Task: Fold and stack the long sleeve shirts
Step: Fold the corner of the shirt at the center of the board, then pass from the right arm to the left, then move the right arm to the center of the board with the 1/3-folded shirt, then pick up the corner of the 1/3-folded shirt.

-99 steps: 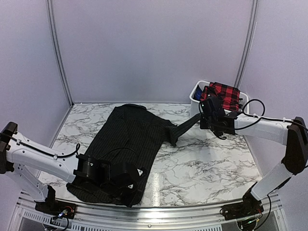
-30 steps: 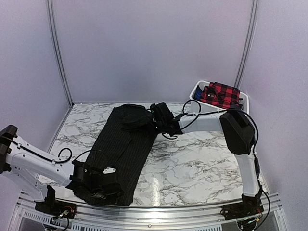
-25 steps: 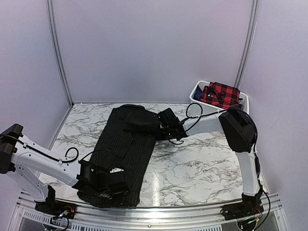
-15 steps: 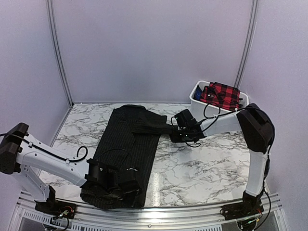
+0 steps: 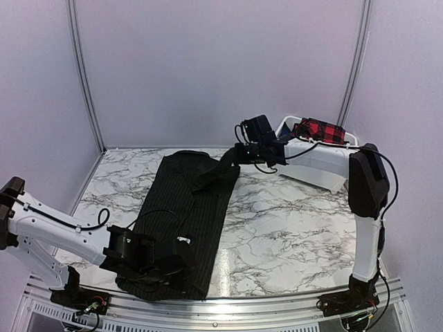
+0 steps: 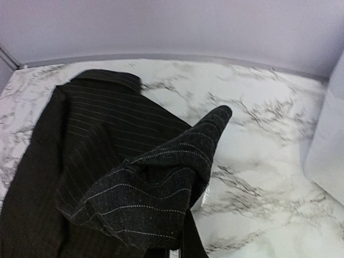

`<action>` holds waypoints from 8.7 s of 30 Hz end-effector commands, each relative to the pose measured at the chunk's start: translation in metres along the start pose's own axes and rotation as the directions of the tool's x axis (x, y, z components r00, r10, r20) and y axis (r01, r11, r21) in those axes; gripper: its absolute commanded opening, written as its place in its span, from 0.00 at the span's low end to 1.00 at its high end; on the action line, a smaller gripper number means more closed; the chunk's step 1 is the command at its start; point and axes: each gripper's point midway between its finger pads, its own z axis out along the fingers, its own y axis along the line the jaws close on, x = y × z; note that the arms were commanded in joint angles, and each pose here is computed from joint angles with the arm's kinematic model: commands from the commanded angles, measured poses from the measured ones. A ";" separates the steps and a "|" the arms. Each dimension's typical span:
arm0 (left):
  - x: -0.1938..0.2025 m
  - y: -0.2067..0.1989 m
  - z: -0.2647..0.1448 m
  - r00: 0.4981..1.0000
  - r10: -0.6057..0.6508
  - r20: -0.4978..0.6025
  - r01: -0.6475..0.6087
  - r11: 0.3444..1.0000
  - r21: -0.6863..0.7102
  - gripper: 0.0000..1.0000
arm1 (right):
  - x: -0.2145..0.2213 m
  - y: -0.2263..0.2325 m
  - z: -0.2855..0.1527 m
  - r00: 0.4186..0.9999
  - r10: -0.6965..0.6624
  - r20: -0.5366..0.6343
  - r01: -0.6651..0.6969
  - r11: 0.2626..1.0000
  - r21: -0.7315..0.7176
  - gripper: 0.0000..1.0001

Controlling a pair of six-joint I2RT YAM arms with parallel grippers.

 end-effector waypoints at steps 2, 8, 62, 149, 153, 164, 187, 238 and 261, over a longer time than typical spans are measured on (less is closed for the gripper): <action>-0.002 0.019 -0.015 0.996 -0.073 0.049 0.073 0.997 0.006 0.00 | -0.022 0.073 -0.009 0.994 -0.105 0.025 0.108 0.988 -0.111 0.00; 0.003 0.025 -0.024 0.996 -0.075 0.049 0.074 0.997 0.032 0.05 | -0.016 0.129 -0.028 0.988 -0.150 0.048 0.156 0.965 -0.208 0.00; -0.290 0.155 -0.060 0.862 -0.132 0.489 0.181 0.982 -0.054 0.00 | 0.047 0.186 -0.084 0.972 -0.226 0.062 0.228 0.856 -0.463 0.39; -0.398 0.244 -0.118 0.759 -0.211 0.616 0.311 0.949 -0.059 0.00 | 0.282 0.082 -0.162 0.842 -0.297 -0.450 0.288 0.953 -0.090 0.25; -0.398 0.243 -0.119 0.758 -0.208 0.618 0.309 0.949 -0.060 0.00 | 0.298 0.076 -0.158 0.840 -0.269 -0.472 0.261 0.962 -0.083 0.24; -0.398 0.245 -0.114 0.763 -0.208 0.611 0.309 0.949 -0.063 0.00 | 0.320 0.075 -0.153 0.824 -0.257 -0.504 0.242 0.965 -0.097 0.32; -0.403 0.245 -0.102 0.771 -0.221 0.597 0.312 0.949 -0.051 0.00 | 0.327 0.073 -0.157 0.816 -0.282 -0.505 0.317 0.948 -0.017 0.26; -0.424 0.240 -0.109 0.748 -0.225 0.624 0.304 0.952 -0.022 0.00 | 0.296 0.065 -0.171 0.875 -0.228 -0.428 0.256 0.967 0.009 0.01; -0.422 0.238 -0.101 0.763 -0.229 0.605 0.293 0.956 -0.007 0.00 | 0.306 0.056 -0.161 0.874 -0.203 -0.442 0.237 0.971 0.023 0.23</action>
